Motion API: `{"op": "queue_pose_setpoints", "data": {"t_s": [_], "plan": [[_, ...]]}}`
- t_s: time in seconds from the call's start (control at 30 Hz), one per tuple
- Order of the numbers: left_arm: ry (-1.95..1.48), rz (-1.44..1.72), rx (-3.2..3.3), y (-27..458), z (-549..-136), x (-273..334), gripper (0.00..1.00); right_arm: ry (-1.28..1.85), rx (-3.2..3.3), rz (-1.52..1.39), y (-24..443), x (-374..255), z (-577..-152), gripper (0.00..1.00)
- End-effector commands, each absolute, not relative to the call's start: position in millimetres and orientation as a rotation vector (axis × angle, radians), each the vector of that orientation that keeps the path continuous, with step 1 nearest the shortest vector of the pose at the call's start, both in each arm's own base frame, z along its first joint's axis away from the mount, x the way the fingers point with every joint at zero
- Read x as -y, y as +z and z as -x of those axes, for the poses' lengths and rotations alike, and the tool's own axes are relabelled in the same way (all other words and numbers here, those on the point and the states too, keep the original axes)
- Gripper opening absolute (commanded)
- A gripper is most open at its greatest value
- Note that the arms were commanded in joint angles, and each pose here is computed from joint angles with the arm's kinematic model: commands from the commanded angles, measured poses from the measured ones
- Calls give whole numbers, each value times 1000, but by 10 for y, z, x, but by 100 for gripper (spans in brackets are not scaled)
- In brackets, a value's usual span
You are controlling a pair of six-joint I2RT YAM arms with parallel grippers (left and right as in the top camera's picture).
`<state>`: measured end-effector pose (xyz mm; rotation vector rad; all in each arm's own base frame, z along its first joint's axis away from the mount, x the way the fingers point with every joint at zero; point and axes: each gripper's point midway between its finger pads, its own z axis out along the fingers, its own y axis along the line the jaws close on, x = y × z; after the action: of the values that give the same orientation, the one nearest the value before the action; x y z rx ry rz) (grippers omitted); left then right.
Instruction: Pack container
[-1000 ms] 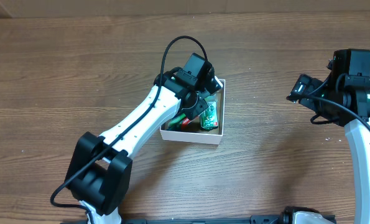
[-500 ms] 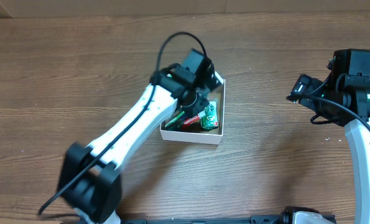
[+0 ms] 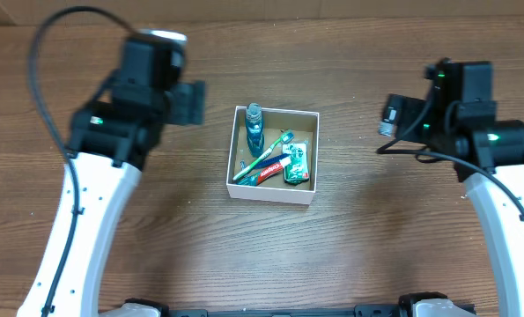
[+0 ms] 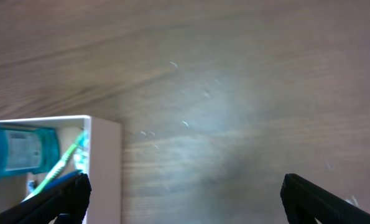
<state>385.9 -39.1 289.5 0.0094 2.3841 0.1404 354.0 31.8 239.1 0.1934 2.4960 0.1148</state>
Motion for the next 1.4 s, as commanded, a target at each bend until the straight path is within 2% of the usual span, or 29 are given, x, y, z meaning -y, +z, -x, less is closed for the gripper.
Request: {"op": "queue_pose_setpoints", "data": {"t_s": [0.0,0.13,0.37,0.6,0.77,1.07,1.23,1.37], "plan": [[97,258,-2402,2798,-3922,-21,100,85,-2512,-152,2211,-429,-3741,100],[139,342,-2449,2635,-3924,-293,100,108,-2532,-146,1971,-500,-3978,100],[139,340,-2465,2600,-3914,-300,100,123,-2489,-141,2026,-522,-4076,100],[93,274,-2473,2721,-3639,-218,100,168,-2409,-215,2436,-485,-3825,100],[71,276,-2353,2800,-3207,-215,100,141,-2296,-265,2657,-356,-3550,100],[24,444,-2097,2546,-2182,-323,100,164,-2215,-256,2297,-252,-2752,100],[13,511,-2075,2317,-1966,-360,100,169,-2182,-255,2279,-207,-2479,100],[27,515,-2129,2165,-1929,-358,100,165,-2196,-256,2250,-205,-2463,100]]}}
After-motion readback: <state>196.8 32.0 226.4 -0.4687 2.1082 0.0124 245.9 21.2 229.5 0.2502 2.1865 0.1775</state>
